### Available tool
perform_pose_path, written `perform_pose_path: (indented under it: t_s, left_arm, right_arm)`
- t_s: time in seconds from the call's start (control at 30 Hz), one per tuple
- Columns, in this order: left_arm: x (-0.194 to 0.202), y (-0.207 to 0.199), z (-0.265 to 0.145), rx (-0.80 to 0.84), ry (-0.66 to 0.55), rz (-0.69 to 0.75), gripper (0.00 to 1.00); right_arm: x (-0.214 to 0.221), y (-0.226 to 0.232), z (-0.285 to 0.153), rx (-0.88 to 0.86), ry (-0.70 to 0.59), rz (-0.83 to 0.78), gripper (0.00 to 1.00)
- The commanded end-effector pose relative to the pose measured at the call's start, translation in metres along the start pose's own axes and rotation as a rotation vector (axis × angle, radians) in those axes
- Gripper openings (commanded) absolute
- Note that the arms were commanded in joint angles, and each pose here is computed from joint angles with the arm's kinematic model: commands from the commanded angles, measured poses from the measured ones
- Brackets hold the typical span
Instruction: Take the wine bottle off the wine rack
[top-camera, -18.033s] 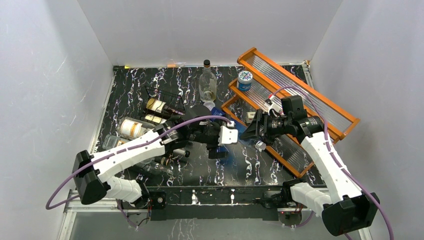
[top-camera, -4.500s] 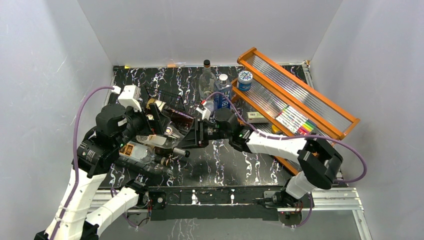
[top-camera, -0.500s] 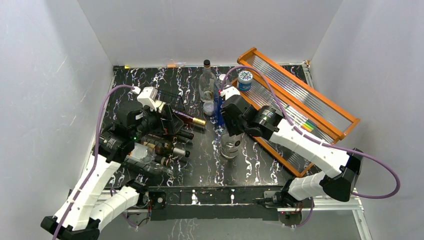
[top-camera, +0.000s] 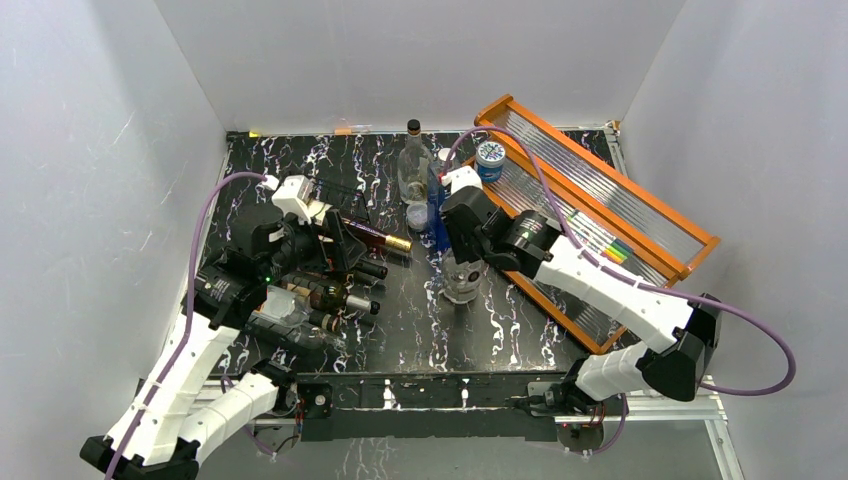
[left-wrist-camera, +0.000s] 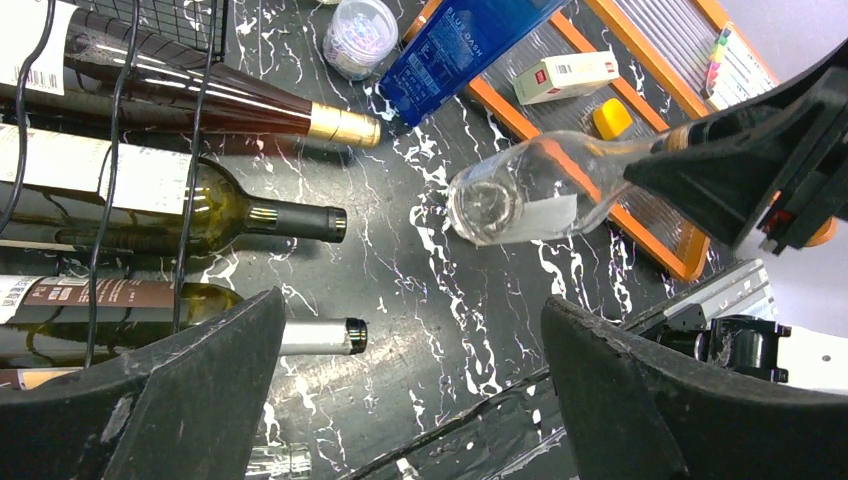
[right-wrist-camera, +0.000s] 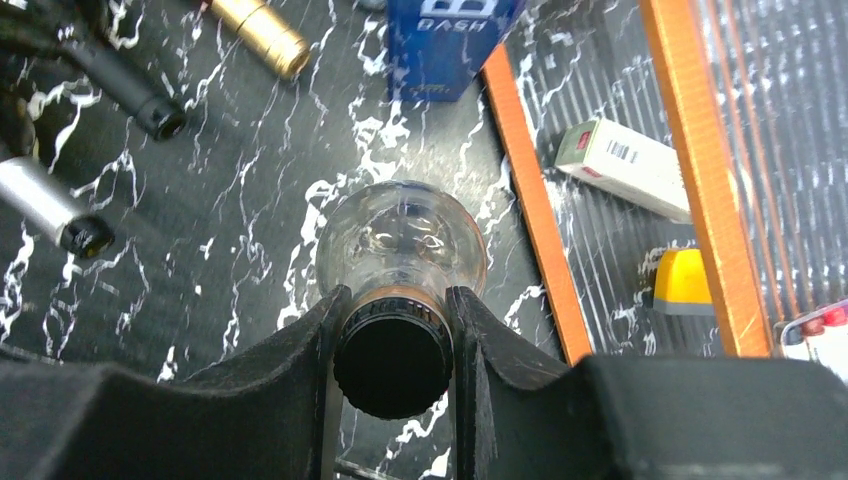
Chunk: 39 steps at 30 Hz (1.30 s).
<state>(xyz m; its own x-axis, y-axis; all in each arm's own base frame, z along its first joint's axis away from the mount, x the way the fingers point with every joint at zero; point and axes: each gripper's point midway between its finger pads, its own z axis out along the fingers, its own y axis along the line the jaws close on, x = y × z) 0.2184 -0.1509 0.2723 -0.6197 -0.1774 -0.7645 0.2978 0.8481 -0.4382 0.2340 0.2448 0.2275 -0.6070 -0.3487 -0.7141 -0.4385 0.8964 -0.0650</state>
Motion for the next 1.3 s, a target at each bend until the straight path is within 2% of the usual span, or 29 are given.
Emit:
perform_pose_path:
  t_s: [0.0, 0.17, 0.33, 0.63, 0.93, 0.97, 1.13, 1.27]
  left_arm:
    - [-0.006, -0.001, -0.010, -0.004, -0.024, 0.006, 0.98]
    - [-0.004, 0.003, -0.012, -0.020, -0.021, 0.017, 0.98]
    - [-0.004, 0.004, -0.011, -0.028, -0.021, 0.018, 0.98]
    - [-0.009, 0.003, -0.013, -0.030, -0.025, 0.033, 0.98]
    - [-0.010, 0.003, -0.011, -0.029, -0.027, 0.038, 0.98]
    - [-0.009, 0.003, -0.010, -0.031, -0.024, 0.035, 0.98]
    - [-0.009, 0.001, -0.009, -0.020, -0.020, 0.030, 0.98]
    - [-0.011, -0.001, -0.007, -0.015, -0.018, 0.024, 0.98]
  right_arm:
    - [-0.070, -0.021, -0.004, 0.062, -0.262, 0.137, 0.00]
    - [-0.093, -0.031, 0.001, 0.027, -0.341, 0.181, 0.00]
    - [-0.100, -0.031, 0.019, -0.006, -0.362, 0.216, 0.00]
    - [-0.112, -0.024, 0.029, -0.043, -0.414, 0.183, 0.00]
    - [-0.101, -0.023, 0.033, -0.060, -0.411, 0.137, 0.00]
    - [-0.097, -0.023, 0.034, -0.059, -0.403, 0.133, 0.03]
    - [-0.083, -0.028, 0.035, -0.033, -0.360, 0.118, 0.48]
    - [-0.078, -0.034, 0.028, -0.021, -0.344, 0.107, 0.74]
